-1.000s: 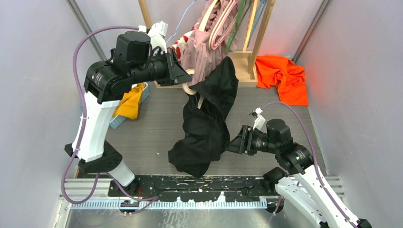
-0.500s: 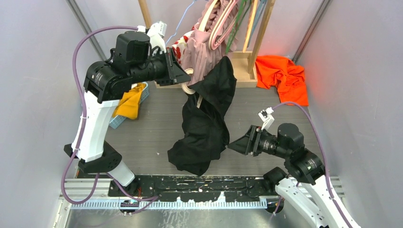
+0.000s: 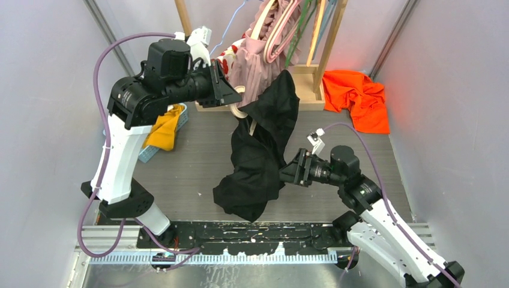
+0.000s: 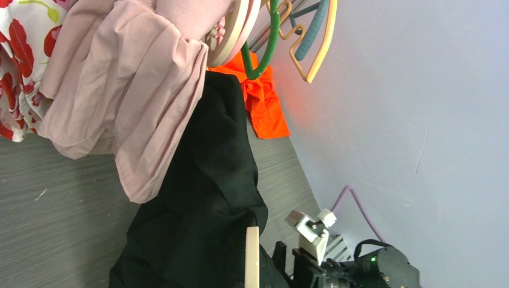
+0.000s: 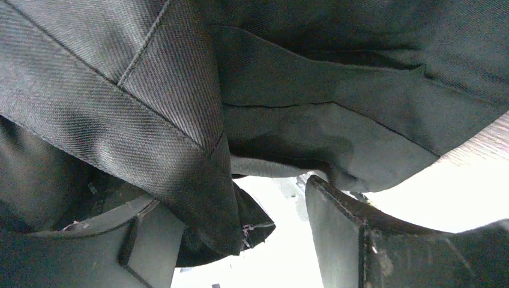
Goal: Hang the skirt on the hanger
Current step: Adjust the skirt on the hanger.
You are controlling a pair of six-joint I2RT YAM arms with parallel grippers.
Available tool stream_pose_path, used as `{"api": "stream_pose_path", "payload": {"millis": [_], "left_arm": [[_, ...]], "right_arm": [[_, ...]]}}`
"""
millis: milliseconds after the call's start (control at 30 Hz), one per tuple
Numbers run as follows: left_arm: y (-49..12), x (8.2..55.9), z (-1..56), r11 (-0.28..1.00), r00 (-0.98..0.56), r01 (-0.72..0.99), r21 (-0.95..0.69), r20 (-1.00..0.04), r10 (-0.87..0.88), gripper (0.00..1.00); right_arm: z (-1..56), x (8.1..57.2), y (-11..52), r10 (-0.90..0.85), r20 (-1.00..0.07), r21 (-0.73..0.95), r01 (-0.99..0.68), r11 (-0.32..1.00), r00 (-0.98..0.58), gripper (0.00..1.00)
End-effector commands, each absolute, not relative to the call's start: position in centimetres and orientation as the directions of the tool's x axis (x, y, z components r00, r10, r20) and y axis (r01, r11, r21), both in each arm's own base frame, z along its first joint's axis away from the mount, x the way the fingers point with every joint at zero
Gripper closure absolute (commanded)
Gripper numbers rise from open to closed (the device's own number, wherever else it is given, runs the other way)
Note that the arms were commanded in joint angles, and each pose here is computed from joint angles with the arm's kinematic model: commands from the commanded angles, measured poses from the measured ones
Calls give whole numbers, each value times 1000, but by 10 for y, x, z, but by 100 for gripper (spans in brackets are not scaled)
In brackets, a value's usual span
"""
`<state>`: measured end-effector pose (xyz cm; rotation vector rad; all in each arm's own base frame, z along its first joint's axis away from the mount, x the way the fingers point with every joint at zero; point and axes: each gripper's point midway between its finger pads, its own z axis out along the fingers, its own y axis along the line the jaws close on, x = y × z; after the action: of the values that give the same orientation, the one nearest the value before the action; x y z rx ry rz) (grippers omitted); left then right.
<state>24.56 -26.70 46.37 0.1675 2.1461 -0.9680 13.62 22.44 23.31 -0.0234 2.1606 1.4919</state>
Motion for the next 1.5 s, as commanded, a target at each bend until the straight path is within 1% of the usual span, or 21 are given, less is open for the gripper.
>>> {"api": "stream_pose_path", "payload": {"millis": [0, 33, 100, 167, 200, 233, 267, 367, 433, 633, 833, 900, 1000, 1167, 1467], "left_arm": [[-271, 237, 511, 596, -632, 490, -636, -730, -260, 92], [-272, 237, 510, 592, -637, 489, -640, -726, -259, 92], [-275, 237, 509, 586, -647, 489, -646, -719, -253, 92], [-275, 236, 503, 595, -661, 479, -645, -711, -239, 92], [-274, 236, 501, 601, -666, 475, -643, -709, -232, 92], [-273, 234, 499, 605, -670, 473, -640, -708, -225, 92], [-271, 233, 495, 614, -676, 465, -637, -704, -218, 92], [-266, 230, 488, 636, -687, 453, -624, -699, -197, 92], [-264, 229, 481, 653, -699, 443, -614, -693, -177, 92], [-260, 225, 461, 689, -730, 427, -586, -673, -121, 92], [-255, 218, 458, 693, -734, 437, -574, -672, -94, 92], [-256, 216, 459, 682, -738, 444, -581, -669, -88, 92], [-261, 210, 464, 646, -746, 465, -606, -661, -83, 92], [-258, 203, 468, 637, -744, 474, -608, -663, -80, 92], [-257, 201, 475, 624, -734, 483, -614, -673, -95, 92]], "right_arm": [[266, 138, 245, 265, -470, 874, -403, 271, -842, 25], [266, 140, 248, 262, -477, 870, -409, 276, -839, 28], [267, 146, 250, 274, -497, 857, -417, 302, -823, 46], [267, 152, 246, 284, -518, 839, -413, 355, -807, 76], [267, 155, 243, 286, -535, 823, -414, 389, -795, 88], [271, 159, 237, 292, -563, 800, -420, 429, -773, 95], [275, 162, 232, 291, -590, 776, -429, 463, -753, 98], [289, 168, 216, 280, -651, 715, -446, 538, -706, 99], [300, 171, 209, 286, -670, 700, -455, 550, -685, 99], [322, 180, 198, 312, -687, 694, -467, 547, -656, 99], [322, 193, 179, 329, -703, 670, -431, 604, -631, 99], [312, 200, 174, 333, -687, 673, -391, 628, -647, 99], [279, 217, 164, 351, -621, 697, -290, 656, -701, 99], [250, 234, 153, 406, -522, 763, -198, 615, -750, 99], [218, 242, 163, 404, -410, 815, -130, 565, -817, 97]]}}
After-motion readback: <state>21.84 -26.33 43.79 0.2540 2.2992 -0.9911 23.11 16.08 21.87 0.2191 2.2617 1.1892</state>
